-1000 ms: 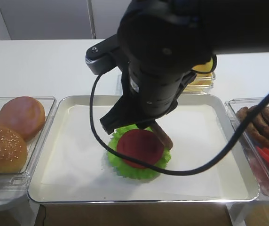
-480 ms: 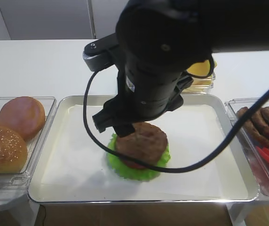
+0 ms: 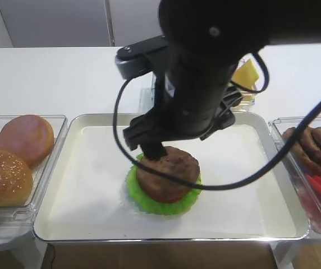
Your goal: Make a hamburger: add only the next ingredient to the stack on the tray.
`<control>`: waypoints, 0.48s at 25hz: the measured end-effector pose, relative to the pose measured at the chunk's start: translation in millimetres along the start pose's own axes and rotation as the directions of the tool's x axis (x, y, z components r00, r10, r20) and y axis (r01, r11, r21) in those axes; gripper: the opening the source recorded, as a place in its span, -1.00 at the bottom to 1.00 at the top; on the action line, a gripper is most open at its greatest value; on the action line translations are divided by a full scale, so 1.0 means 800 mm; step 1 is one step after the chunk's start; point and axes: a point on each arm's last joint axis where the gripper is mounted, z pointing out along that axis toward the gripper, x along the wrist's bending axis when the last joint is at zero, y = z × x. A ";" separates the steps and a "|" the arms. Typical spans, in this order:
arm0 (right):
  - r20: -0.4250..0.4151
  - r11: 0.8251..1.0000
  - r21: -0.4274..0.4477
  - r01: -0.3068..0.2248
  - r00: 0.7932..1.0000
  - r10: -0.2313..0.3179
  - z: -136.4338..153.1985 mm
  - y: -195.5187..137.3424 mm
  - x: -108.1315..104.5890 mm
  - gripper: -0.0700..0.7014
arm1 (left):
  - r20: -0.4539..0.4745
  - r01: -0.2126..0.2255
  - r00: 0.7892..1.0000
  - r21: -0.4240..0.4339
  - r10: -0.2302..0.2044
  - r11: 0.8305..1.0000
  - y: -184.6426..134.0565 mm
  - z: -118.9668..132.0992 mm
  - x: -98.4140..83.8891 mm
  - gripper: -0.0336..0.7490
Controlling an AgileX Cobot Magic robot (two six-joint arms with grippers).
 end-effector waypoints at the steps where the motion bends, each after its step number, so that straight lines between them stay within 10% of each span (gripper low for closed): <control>1: 0.005 1.000 0.004 -0.017 1.000 0.017 -0.003 0.002 -0.012 0.84 | 0.000 0.000 1.000 0.000 0.000 1.000 0.000 0.000 0.000 0.14; 12: 0.038 0.958 -0.004 -0.286 0.957 0.286 -0.054 -0.006 -0.180 0.66 | 0.000 0.000 1.000 0.000 0.000 1.000 0.000 0.000 0.000 0.14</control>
